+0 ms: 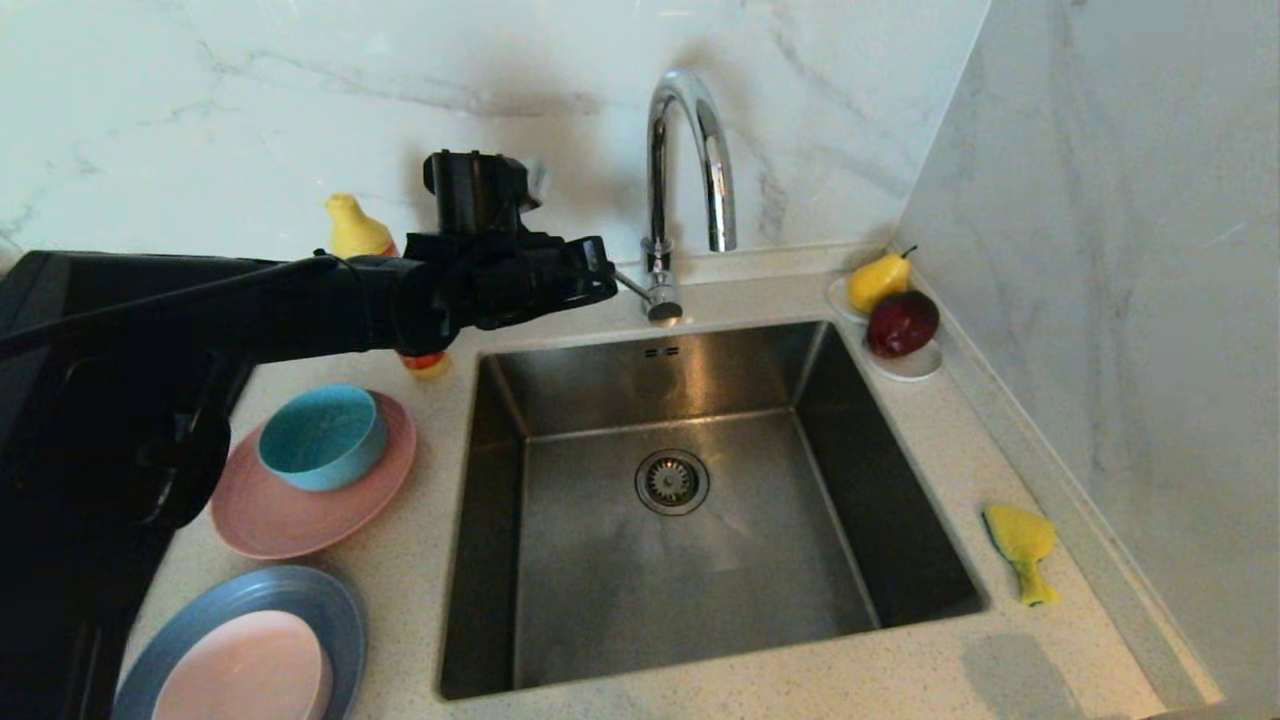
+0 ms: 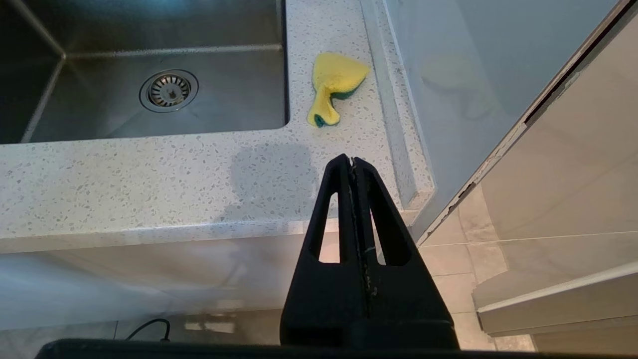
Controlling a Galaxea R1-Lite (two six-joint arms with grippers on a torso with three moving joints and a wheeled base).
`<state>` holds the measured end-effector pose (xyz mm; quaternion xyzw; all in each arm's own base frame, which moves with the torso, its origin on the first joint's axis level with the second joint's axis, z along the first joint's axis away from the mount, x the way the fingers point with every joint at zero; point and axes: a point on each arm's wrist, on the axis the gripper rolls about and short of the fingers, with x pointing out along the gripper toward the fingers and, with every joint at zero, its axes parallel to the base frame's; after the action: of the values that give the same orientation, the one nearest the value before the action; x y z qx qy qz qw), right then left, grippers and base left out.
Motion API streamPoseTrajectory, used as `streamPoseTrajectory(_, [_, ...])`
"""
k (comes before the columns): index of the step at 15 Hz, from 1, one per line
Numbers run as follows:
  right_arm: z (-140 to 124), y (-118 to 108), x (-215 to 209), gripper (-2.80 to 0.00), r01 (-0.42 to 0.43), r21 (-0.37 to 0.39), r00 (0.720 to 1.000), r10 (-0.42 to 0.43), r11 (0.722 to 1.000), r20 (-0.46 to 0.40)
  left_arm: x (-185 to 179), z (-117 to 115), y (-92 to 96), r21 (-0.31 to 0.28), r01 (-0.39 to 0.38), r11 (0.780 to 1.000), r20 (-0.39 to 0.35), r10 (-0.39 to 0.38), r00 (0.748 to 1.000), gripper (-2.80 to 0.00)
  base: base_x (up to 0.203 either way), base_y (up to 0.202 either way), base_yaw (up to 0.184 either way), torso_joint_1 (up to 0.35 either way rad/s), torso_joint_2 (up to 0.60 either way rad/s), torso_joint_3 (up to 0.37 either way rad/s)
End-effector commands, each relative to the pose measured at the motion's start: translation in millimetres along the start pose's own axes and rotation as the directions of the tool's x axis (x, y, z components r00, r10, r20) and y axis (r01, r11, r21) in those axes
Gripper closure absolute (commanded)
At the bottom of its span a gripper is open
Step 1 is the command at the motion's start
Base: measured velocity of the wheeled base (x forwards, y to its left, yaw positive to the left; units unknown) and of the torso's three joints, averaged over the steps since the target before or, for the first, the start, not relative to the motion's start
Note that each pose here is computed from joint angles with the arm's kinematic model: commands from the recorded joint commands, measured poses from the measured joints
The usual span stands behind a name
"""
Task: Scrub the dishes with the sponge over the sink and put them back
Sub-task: Turn on the faucet
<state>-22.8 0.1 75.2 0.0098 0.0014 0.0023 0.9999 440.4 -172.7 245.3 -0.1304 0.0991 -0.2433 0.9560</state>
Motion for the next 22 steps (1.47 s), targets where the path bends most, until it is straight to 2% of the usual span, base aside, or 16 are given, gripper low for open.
streamPoseTrajectory(1, [0, 0, 0, 0.00, -0.001, 0.000, 1.000, 0.001, 1.000, 0.003, -1, 5, -0.8, 0.005, 0.006, 1.000, 0.032, -0.007, 0.999, 0.00, 0.000, 0.000, 0.000, 0.000, 0.00, 0.000])
streamPoseTrajectory(3, [0, 0, 0, 0.00, 0.000, 0.000, 1.000, 0.000, 1.000, 0.001, 1, 5, 0.9, 0.022, 0.013, 1.000, 0.064, -0.014, 0.998, 0.00, 0.000, 0.000, 0.000, 0.000, 0.00, 0.000])
streamPoseTrajectory(7, [0, 0, 0, 0.00, 0.000, 0.000, 1.000, 0.000, 1.000, 0.003, 15, -8, 7.4, 0.077, 0.003, 0.997, 0.082, -0.009, 0.997, 0.00, 0.000, 0.000, 0.000, 0.000, 0.00, 0.000])
streamPoseTrajectory(10, [0, 0, 0, 0.00, 0.000, 0.000, 1.000, 0.000, 1.000, 0.003, 23, -19, 14.7, 0.084, -0.011, 0.996, 0.072, 0.005, 0.997, 0.00, 0.000, 0.000, 0.000, 0.000, 0.00, 0.000])
streamPoseTrajectory(14, [0, 0, 0, 0.00, -0.001, 0.000, 1.000, 0.001, 1.000, 0.002, 26, -22, 15.6, 0.086, -0.005, 0.996, 0.072, -0.001, 0.997, 0.00, 0.000, 0.000, 0.000, 0.000, 0.00, 0.000])
streamPoseTrajectory(22, [0, 0, 0, 0.00, 0.000, 0.000, 1.000, 0.000, 1.000, 0.003, 17, -9, 8.1, 0.086, 0.004, 0.996, 0.097, -0.013, 0.995, 0.00, 0.000, 0.000, 0.000, 0.000, 0.00, 0.000])
